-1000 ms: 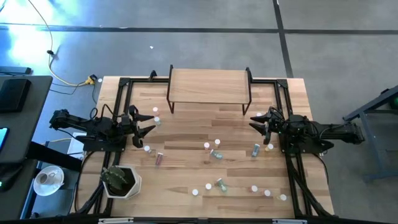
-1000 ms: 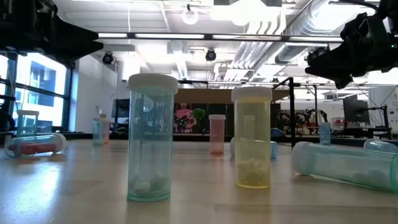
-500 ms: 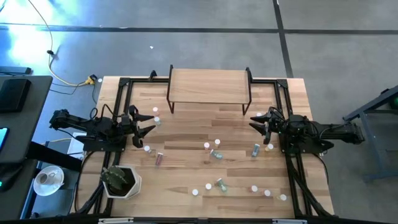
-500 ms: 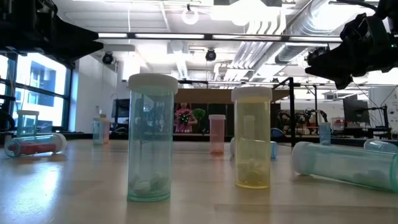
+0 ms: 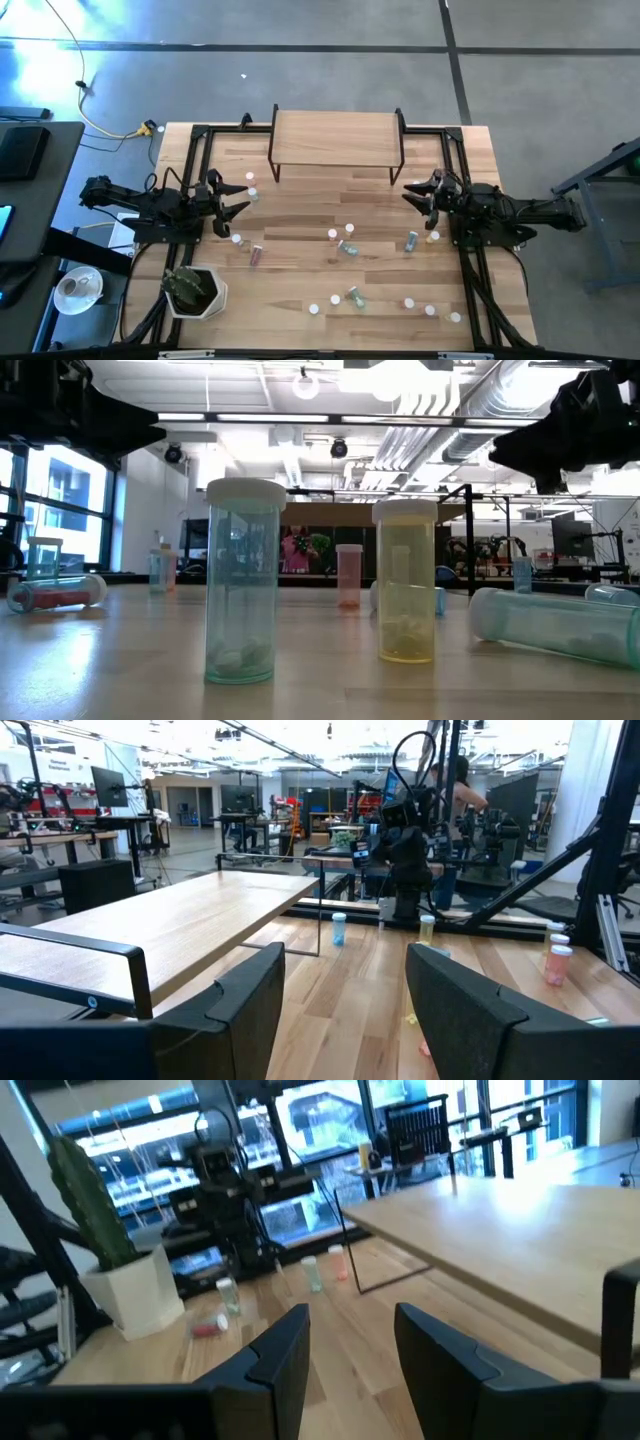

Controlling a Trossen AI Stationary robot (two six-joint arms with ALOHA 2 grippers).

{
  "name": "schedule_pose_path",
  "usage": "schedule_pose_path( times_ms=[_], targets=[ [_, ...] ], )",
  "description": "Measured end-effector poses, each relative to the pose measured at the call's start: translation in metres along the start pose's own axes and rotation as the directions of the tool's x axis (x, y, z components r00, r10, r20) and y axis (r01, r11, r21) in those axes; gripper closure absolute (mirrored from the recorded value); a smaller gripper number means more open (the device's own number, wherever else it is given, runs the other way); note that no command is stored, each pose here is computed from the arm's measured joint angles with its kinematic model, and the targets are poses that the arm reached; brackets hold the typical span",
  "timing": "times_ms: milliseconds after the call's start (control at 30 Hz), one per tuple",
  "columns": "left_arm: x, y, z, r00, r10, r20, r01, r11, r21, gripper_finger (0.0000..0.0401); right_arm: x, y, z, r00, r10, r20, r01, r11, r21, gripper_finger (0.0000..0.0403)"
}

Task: Pick and place medicine bottles onto shelf by color
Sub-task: Put the blue pill bottle on the shelf

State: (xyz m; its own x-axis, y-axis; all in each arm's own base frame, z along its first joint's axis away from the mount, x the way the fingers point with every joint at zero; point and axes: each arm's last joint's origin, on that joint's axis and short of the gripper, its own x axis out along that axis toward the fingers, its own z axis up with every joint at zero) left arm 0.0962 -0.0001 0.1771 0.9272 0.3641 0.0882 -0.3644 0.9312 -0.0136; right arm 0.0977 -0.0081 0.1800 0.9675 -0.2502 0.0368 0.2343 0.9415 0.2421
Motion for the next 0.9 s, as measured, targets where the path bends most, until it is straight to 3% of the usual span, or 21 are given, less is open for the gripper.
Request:
schedule_pose_path(
  times_ms=[233, 500, 667, 900],
  targets=[
    [0.000, 0.000, 0.000, 1.000, 0.000, 0.000, 0.000, 1.000, 0.000, 0.0201, -0.001, 0.003, 0.012, 0.992, 0.028, 0.124, -0.029, 1.000, 0.008, 0.0263],
    [0.000, 0.000, 0.000, 1.000, 0.000, 0.000, 0.000, 1.000, 0.000, 0.0201, -0.006, 0.006, 0.034, 0.938, 0.057, 0.343, -0.023, 0.995, -0.101, 0.0263],
    [0.000, 0.000, 0.000, 1.000, 0.000, 0.000, 0.000, 1.000, 0.000, 0.0201, -0.010, 0.003, 0.042, 0.897, -0.100, 0.431, 0.150, 0.985, -0.084, 0.0263],
    [0.000, 0.000, 0.000, 1.000, 0.000, 0.000, 0.000, 1.000, 0.000, 0.0201, -0.012, -0.002, 0.045, 0.851, -0.291, 0.436, 0.345, 0.937, -0.047, 0.0263]
  ],
)
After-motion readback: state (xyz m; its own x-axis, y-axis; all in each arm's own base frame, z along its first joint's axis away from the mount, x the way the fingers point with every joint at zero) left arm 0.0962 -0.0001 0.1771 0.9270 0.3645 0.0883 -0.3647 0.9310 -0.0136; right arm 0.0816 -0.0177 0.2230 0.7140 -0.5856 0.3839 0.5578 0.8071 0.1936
